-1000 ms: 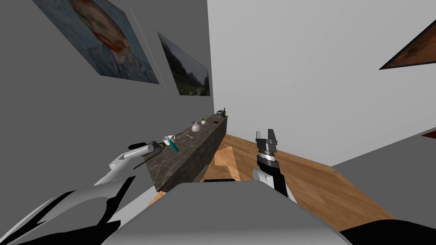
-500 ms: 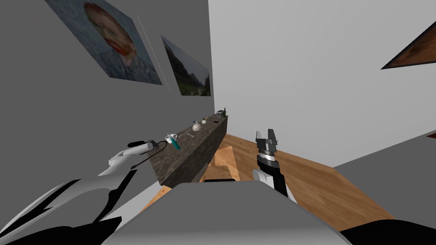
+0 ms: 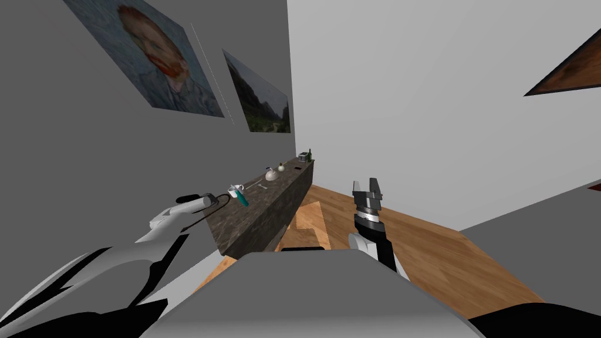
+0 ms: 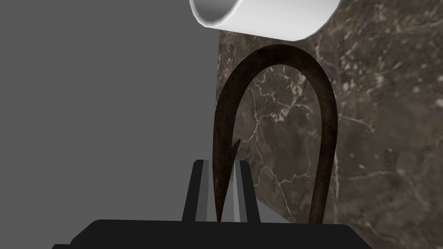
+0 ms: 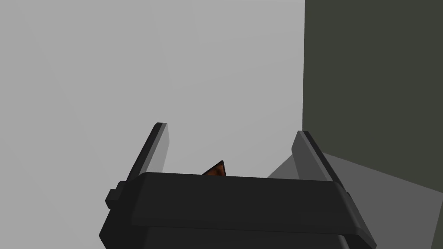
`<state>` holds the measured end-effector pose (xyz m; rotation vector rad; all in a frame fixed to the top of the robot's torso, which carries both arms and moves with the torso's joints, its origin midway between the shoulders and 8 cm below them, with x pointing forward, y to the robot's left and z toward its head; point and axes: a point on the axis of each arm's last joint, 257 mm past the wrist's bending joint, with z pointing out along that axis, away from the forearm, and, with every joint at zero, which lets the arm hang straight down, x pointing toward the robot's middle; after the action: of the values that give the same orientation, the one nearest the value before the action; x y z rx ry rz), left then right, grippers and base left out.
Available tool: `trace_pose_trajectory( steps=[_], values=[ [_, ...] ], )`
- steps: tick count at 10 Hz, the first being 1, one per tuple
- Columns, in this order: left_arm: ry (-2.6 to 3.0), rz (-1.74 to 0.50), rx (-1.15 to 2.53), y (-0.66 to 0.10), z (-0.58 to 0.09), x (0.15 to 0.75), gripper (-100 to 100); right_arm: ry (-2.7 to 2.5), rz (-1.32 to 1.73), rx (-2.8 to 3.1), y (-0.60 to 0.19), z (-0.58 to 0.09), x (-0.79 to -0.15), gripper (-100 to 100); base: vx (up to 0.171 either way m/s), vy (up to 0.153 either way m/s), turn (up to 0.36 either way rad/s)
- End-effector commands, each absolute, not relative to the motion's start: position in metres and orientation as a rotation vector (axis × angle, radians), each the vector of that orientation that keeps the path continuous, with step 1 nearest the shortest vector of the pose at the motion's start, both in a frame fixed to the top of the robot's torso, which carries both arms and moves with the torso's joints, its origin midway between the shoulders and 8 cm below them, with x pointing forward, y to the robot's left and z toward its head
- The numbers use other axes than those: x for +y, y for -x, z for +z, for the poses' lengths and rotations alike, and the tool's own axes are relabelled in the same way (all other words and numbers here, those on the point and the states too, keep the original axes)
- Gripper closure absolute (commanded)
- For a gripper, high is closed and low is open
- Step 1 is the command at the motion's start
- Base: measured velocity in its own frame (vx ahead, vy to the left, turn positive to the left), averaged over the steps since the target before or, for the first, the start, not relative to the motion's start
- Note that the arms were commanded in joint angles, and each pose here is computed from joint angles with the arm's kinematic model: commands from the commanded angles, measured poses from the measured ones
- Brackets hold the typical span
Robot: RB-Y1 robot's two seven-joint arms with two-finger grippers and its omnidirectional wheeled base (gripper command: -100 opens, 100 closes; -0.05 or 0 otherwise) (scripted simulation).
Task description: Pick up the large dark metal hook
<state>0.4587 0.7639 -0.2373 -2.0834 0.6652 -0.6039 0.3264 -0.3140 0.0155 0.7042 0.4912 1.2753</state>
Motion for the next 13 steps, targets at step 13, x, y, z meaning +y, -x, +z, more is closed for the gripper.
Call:
trace_pose_trajectory(
  steps=[13],
  values=[
    [2.191, -0.627, 0.682, -0.422, -0.293, 0.729, 100, -0.704, 1.275, 0.491, -0.326, 0.016, -0.314, 0, 0.028, 0.01, -0.025]
  ],
)
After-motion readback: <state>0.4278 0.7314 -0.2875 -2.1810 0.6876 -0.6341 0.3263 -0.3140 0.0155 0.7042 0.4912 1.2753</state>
